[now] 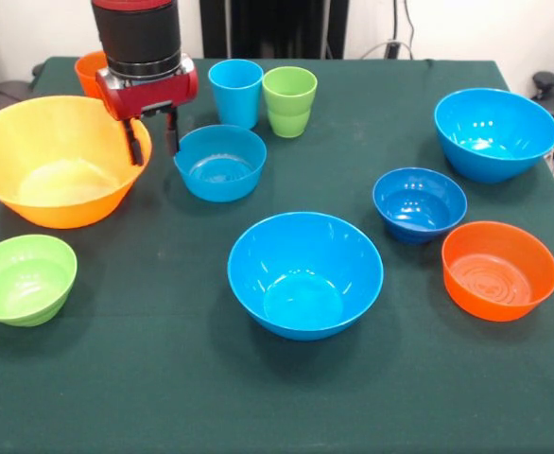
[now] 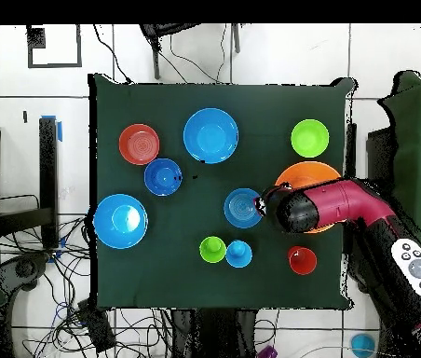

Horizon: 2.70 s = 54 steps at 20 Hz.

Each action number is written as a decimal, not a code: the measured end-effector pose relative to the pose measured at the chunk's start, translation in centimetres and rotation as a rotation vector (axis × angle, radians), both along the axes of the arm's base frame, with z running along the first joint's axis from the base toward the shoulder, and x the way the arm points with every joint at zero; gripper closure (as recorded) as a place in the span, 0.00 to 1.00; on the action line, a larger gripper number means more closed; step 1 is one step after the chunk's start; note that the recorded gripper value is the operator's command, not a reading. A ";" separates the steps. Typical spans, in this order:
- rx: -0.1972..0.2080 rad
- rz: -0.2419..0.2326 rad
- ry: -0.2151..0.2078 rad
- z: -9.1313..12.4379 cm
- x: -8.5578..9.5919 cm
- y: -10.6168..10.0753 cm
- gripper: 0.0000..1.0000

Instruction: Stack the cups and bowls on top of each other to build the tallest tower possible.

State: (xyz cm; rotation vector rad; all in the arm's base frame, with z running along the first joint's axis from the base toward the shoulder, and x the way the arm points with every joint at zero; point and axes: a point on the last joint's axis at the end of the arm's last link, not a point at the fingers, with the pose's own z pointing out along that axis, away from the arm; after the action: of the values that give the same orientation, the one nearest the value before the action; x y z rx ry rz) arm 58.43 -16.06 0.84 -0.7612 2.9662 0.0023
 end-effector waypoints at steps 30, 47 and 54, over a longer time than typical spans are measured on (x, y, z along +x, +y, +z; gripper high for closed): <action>-0.004 0.001 0.007 -0.2 -0.2 0.0 0.00; -0.005 -0.002 0.009 -0.3 -0.3 -0.1 0.00; 0.000 -0.038 0.006 -0.6 -0.4 -1.9 0.00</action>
State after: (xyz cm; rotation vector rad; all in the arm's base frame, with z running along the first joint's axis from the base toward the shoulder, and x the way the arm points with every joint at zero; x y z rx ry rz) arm 58.00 -17.91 0.22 -0.7066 2.9861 0.0020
